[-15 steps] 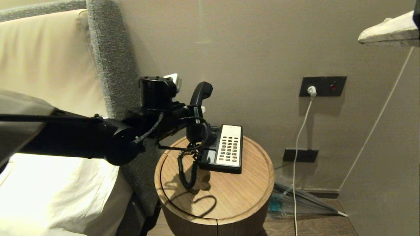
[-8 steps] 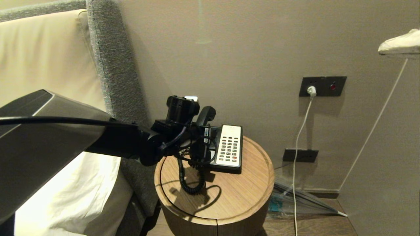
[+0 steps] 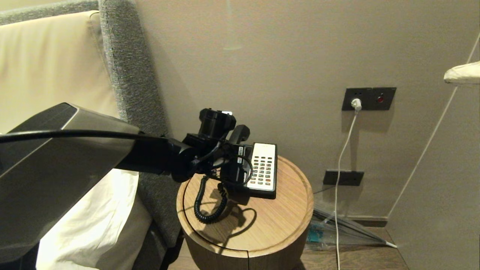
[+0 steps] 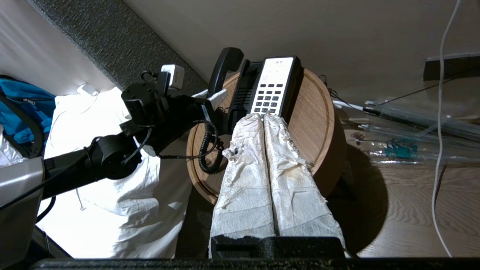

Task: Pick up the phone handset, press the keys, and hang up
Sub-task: Put the handset back

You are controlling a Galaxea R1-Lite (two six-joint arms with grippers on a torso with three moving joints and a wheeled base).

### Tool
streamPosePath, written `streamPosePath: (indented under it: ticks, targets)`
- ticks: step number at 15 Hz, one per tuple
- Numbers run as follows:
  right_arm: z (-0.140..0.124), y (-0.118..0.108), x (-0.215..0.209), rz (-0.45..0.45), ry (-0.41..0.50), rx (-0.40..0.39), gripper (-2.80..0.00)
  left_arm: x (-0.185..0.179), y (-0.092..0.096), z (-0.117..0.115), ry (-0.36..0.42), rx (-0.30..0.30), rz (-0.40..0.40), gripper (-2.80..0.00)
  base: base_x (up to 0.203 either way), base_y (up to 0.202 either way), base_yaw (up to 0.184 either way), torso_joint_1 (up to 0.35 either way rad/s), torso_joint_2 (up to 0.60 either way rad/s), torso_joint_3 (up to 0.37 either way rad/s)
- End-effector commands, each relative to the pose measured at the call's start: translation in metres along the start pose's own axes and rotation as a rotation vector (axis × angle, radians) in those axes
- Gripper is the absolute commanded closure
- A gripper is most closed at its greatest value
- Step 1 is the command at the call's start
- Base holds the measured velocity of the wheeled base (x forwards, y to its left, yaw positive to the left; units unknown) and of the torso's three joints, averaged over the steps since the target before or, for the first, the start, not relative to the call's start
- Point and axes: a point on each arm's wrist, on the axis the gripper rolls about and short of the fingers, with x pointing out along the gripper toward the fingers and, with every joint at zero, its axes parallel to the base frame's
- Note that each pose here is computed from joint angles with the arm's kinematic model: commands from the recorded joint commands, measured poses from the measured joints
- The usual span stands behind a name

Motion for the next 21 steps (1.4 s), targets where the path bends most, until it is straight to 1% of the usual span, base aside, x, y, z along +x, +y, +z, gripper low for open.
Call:
streamPosePath:
  ticks: [1,2,5,7,10,12,14,18,21]
  targets:
    - [-0.004,-0.004,-0.004,-0.002,0.003,0.002,0.00,0.008,-0.003,0.001,-0.002,0.004,0.002,0.00,0.000,0.000,0.000,0.000,0.00,0.000]
    - [-0.007,-0.005,-0.005,-0.003,0.005,0.002,0.00,0.013,-0.005,0.004,-0.007,0.008,0.001,0.00,0.000,0.000,0.000,0.000,0.00,0.000]
    - [-0.012,-0.011,-0.011,0.004,-0.002,0.004,0.00,0.024,-0.010,0.004,0.024,0.031,0.009,0.00,0.000,0.000,0.000,0.000,0.00,0.000]
    - [-0.015,-0.013,-0.014,0.006,-0.005,0.005,0.00,0.032,-0.012,-0.002,0.047,0.047,0.024,0.00,0.000,0.000,0.000,0.000,0.00,0.000]
    - [-0.017,-0.014,-0.016,0.027,0.010,0.006,0.00,0.040,-0.013,-0.006,0.058,0.054,0.028,0.00,0.000,0.000,0.000,0.000,0.00,0.000]
    - [-0.019,-0.015,-0.016,0.025,0.014,0.011,0.00,0.045,-0.013,-0.008,0.067,0.058,0.049,0.00,0.000,0.000,0.000,0.000,0.00,0.000]
    - [-0.023,-0.018,-0.015,0.018,0.025,0.009,0.00,0.049,-0.014,-0.009,0.075,0.061,0.052,0.00,0.000,0.000,0.000,0.000,0.00,0.000]
    - [-0.024,-0.018,-0.015,0.023,0.020,0.008,0.00,0.055,-0.013,-0.016,0.108,0.068,0.068,0.00,0.000,0.000,0.000,0.000,0.00,0.000]
    - [-0.028,-0.021,-0.013,0.013,0.035,0.007,0.00,0.058,-0.013,-0.017,0.110,0.067,0.068,0.00,0.000,0.000,0.000,0.000,0.00,0.000]
